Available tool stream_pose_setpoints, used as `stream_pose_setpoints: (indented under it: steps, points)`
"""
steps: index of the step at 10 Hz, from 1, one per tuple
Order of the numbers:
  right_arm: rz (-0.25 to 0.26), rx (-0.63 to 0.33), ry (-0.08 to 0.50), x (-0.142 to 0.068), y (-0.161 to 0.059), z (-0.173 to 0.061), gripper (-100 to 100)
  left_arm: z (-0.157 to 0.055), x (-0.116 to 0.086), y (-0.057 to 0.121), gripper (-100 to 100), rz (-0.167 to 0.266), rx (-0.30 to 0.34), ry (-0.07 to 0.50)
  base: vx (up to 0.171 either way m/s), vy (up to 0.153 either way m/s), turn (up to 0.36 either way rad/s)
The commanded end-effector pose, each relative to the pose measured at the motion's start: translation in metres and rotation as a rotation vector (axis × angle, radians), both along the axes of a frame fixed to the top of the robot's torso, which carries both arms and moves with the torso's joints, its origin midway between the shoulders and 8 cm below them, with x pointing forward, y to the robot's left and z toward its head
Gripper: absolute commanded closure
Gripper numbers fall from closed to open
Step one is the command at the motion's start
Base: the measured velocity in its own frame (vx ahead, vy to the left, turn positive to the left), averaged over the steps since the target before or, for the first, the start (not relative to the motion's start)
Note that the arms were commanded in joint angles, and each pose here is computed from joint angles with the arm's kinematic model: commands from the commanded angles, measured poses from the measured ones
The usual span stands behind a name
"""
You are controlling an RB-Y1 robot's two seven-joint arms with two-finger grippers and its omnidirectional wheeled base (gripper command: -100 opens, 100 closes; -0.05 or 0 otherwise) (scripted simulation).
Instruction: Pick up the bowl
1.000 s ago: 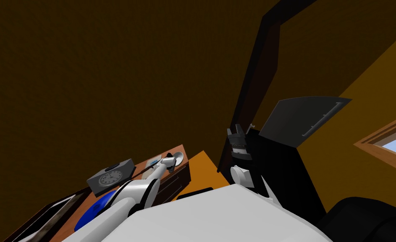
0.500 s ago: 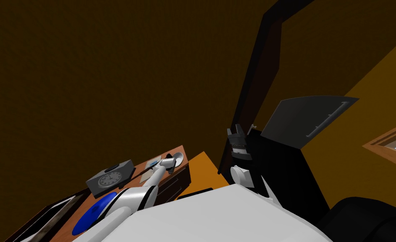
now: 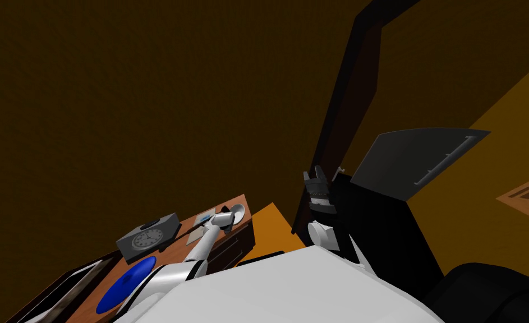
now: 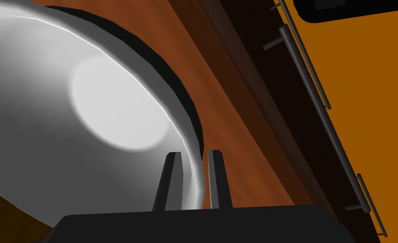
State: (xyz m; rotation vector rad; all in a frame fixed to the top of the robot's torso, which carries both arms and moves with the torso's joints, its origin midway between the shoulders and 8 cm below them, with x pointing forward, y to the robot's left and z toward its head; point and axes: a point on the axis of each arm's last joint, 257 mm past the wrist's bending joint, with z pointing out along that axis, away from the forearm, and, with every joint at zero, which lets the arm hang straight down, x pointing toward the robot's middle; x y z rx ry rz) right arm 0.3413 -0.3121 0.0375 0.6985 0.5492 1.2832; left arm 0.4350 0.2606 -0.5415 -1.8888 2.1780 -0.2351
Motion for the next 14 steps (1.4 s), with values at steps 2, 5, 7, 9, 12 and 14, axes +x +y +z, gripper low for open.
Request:
stream_pose_setpoints:
  steps: [2,5,7,9,12,14]
  points:
    - [0.0,0.0,0.0,0.0,0.0,0.0,0,-0.003,-0.013,0.001,100,-0.005,0.001,0.016,0.033,-0.012,0.03]
    - [0.0,0.0,0.0,0.0,0.0,0.0,0,-0.005,-0.025,0.001,100,-0.009,0.002,0.035,0.013,-0.004,0.008]
    - [0.0,0.0,0.0,0.0,0.0,0.0,0,0.006,-0.011,0.0,100,-0.013,0.0,-0.006,0.015,-0.01,0.019]
    - [0.0,0.0,0.0,0.0,0.0,0.0,0,-0.001,-0.032,0.002,100,-0.014,0.002,0.033,0.014,-0.006,0.013]
    - [0.0,0.0,0.0,0.0,0.0,0.0,0,0.008,-0.034,0.001,100,-0.02,0.002,0.017,0.03,-0.013,0.033]
    - [0.0,0.0,0.0,0.0,0.0,0.0,0,0.018,-0.022,0.0,100,-0.024,0.002,-0.015,0.005,-0.005,-0.005]
